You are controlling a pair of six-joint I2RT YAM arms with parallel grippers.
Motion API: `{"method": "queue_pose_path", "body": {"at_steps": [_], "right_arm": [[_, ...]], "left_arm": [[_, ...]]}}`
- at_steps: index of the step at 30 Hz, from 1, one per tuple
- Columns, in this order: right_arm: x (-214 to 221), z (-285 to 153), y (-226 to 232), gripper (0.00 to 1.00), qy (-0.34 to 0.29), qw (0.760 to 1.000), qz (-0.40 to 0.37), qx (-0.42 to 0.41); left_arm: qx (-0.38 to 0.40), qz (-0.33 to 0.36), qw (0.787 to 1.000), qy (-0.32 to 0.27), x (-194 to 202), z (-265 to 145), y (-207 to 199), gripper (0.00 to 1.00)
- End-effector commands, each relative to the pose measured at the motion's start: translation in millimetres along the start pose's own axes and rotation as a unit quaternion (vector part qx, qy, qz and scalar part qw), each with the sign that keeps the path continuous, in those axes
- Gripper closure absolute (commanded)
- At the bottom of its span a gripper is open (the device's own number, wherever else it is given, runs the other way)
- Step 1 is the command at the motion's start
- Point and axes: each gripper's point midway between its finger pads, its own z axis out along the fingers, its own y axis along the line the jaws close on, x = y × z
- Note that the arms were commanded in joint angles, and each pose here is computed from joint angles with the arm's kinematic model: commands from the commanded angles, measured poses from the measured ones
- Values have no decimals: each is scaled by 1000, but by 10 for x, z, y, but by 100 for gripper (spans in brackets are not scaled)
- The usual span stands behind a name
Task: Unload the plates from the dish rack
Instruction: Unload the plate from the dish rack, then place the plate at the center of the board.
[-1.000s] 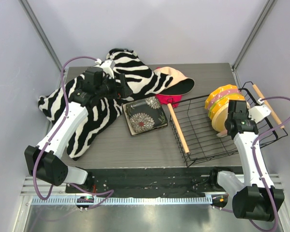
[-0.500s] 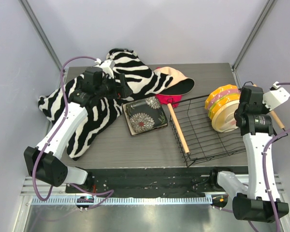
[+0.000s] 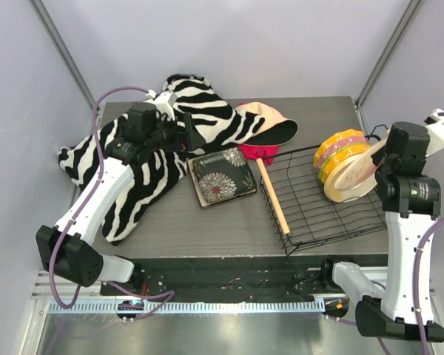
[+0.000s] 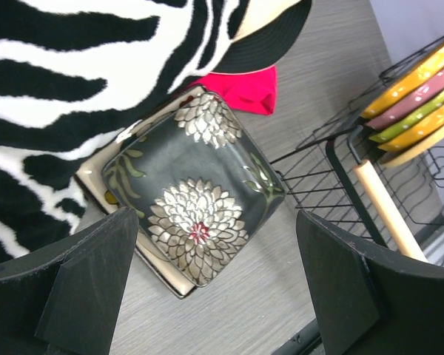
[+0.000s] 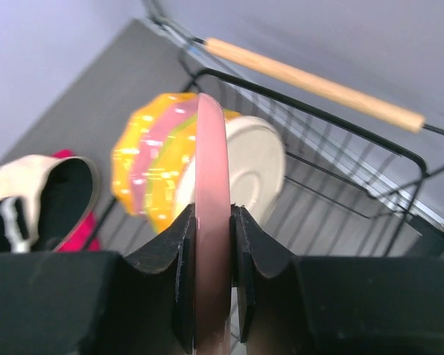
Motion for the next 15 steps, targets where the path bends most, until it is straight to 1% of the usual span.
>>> {"method": "queue_pose_path", "body": {"at_steps": [1, 2, 3, 5, 6, 7, 8, 9, 10, 11, 12, 13, 14, 15], "right_arm": [[-611, -433, 434, 99, -70, 987, 49, -139], [-636, -480, 486, 99, -70, 984, 50, -156], [-693, -577, 593, 99, -71, 978, 52, -190], [-715, -678, 750, 99, -66, 968, 51, -237], [-733, -801, 915, 99, -62, 954, 50, -289], [-733, -853, 999, 99, -58, 946, 50, -315], [-719, -901, 1082, 99, -51, 938, 54, -339], [-698, -1011, 1234, 99, -42, 919, 51, -388], [-687, -1054, 1296, 99, -38, 911, 53, -407], [-683, -1110, 1363, 99, -33, 901, 55, -429], [-708, -1154, 1427, 99, -37, 891, 57, -449], [-673, -1239, 1502, 99, -27, 876, 51, -478], [-669, -1285, 1544, 99, -24, 868, 51, -494], [-676, -1316, 1606, 99, -22, 858, 54, -511]], "left_arm": [[68, -10, 997, -23, -134, -54, -269, 7], [75, -15, 997, -19, -117, -43, -290, 7], [88, -17, 996, -21, -132, -41, -331, 7], [126, -38, 991, -9, -101, -63, -462, 6], [146, -43, 988, -17, -152, -65, -523, 6], [186, -66, 980, -3, -125, -110, -664, 7], [207, -73, 976, -1, -132, -123, -732, 7], [222, -88, 971, 7, -81, -114, -766, 7], [265, -83, 961, 3, -122, -173, -900, 7], [281, -119, 952, 16, -118, -173, -950, 7], [301, -129, 944, 23, -99, -190, -1007, 7], [328, -124, 936, 12, -136, -201, -1058, 7], [347, -157, 924, 35, -97, -237, -1116, 7], [358, -164, 919, 34, -107, -228, -1132, 7]]}}
